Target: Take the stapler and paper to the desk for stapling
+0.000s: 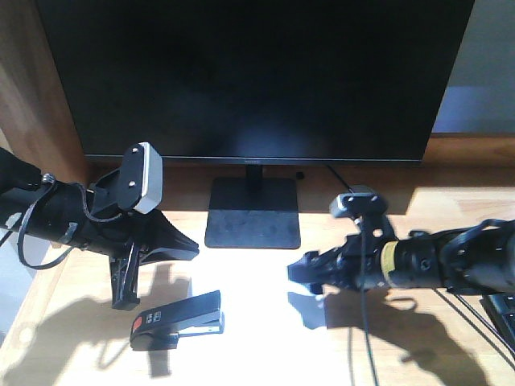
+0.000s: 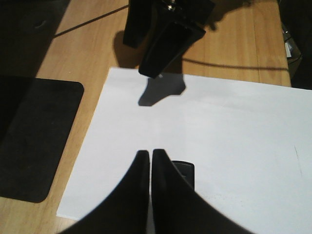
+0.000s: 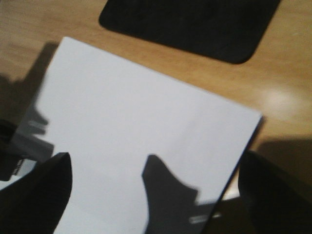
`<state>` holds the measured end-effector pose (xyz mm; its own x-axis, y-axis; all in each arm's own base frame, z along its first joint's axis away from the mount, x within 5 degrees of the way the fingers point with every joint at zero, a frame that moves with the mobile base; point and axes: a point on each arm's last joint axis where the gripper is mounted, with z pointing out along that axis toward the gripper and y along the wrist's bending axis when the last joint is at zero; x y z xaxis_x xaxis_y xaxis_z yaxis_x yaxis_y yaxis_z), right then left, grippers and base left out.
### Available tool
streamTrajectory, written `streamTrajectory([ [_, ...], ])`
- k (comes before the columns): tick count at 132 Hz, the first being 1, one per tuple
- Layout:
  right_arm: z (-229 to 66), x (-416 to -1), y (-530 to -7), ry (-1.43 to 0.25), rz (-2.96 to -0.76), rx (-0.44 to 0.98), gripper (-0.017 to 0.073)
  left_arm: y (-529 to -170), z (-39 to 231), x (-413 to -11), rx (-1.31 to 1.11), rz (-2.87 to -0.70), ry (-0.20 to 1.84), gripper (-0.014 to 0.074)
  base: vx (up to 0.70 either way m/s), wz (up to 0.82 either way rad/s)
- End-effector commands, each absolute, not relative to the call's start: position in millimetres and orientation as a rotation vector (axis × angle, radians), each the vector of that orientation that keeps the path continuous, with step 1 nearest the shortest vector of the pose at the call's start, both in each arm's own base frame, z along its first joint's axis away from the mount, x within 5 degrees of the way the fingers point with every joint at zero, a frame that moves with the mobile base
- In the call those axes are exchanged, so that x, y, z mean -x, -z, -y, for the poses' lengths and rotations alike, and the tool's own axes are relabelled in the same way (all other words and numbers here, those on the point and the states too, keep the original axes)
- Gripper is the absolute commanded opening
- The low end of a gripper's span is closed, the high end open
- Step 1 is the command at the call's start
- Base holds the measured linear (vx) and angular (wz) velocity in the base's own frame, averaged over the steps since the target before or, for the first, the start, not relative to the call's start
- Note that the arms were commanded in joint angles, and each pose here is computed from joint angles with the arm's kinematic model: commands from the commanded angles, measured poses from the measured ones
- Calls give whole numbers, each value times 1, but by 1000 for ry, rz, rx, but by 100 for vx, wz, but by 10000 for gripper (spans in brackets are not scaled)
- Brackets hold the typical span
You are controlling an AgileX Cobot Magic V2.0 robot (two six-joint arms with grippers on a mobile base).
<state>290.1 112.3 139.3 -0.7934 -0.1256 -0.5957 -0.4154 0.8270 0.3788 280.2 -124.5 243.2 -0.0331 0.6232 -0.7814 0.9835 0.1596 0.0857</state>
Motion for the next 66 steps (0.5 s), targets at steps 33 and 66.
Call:
streamTrajectory([
  [33, -86, -290, -207, -278, -2231, 418, 533, -266, 116, -288, -1270, -1893, 512, -6, 0, 0],
  [66, -70, -283, -240, -108, -2126, 317, 273, -272, 98, -293, -1024, -2091, 319, -6, 0, 0],
])
